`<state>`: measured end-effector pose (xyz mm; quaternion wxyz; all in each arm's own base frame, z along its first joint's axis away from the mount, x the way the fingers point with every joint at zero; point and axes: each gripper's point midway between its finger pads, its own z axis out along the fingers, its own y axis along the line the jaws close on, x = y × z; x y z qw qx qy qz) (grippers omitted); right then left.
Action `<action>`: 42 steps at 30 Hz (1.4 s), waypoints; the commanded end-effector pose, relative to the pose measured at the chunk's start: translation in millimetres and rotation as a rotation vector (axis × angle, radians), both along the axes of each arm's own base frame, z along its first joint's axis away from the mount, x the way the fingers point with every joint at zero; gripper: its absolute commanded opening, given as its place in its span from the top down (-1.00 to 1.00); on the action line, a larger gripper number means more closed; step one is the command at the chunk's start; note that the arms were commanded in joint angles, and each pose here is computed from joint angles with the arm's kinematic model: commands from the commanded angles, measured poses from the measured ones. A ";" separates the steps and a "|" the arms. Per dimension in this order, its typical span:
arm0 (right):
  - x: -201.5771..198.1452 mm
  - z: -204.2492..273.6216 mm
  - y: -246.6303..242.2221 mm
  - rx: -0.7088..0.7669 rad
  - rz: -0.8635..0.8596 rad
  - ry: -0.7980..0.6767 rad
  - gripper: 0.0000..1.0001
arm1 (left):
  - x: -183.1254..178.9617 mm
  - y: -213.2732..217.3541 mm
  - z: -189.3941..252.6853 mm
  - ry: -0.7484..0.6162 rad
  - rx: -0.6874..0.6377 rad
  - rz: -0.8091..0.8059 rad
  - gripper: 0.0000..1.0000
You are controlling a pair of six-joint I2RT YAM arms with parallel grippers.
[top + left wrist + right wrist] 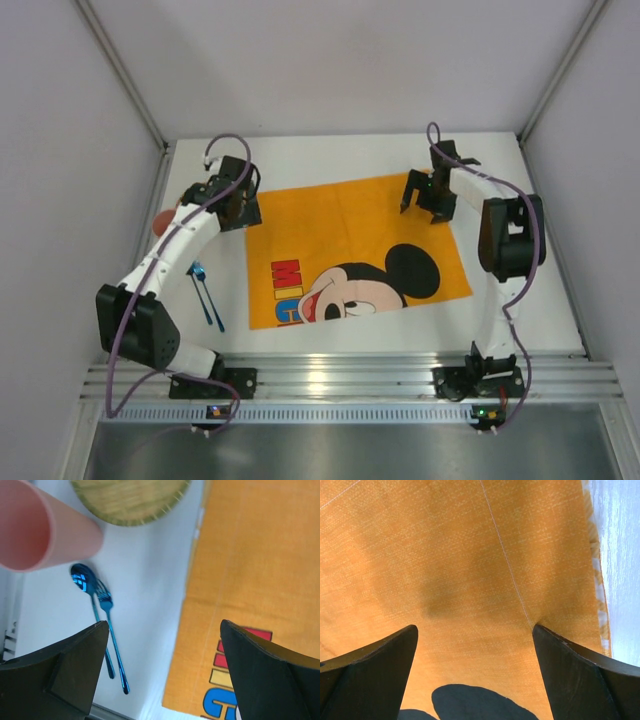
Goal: Set the dinner table for one person
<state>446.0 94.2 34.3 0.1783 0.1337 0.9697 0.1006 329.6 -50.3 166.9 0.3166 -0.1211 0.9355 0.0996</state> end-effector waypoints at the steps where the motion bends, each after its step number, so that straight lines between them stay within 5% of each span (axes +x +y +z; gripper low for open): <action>1: -17.3 -34.5 -11.4 -0.056 0.012 0.107 -0.99 | 6.6 48.0 37.3 -0.073 0.106 0.161 -0.97; 7: -55.4 -34.6 -8.9 -0.048 -0.060 0.161 -1.00 | 6.4 105.8 39.9 -0.092 -0.016 0.306 -0.97; 23: -127.4 -32.7 -9.0 -0.078 -0.071 0.246 -1.00 | -6.1 171.1 31.5 -0.115 0.021 0.466 -0.97; 37: -140.5 91.7 -4.0 -0.001 0.004 -0.003 -0.99 | 8.6 212.1 -12.0 -0.193 -0.094 0.580 -0.97; 42: -156.4 103.8 -10.3 -0.020 0.027 -0.009 -0.99 | 23.8 207.8 -32.5 -0.253 -0.151 0.551 -0.77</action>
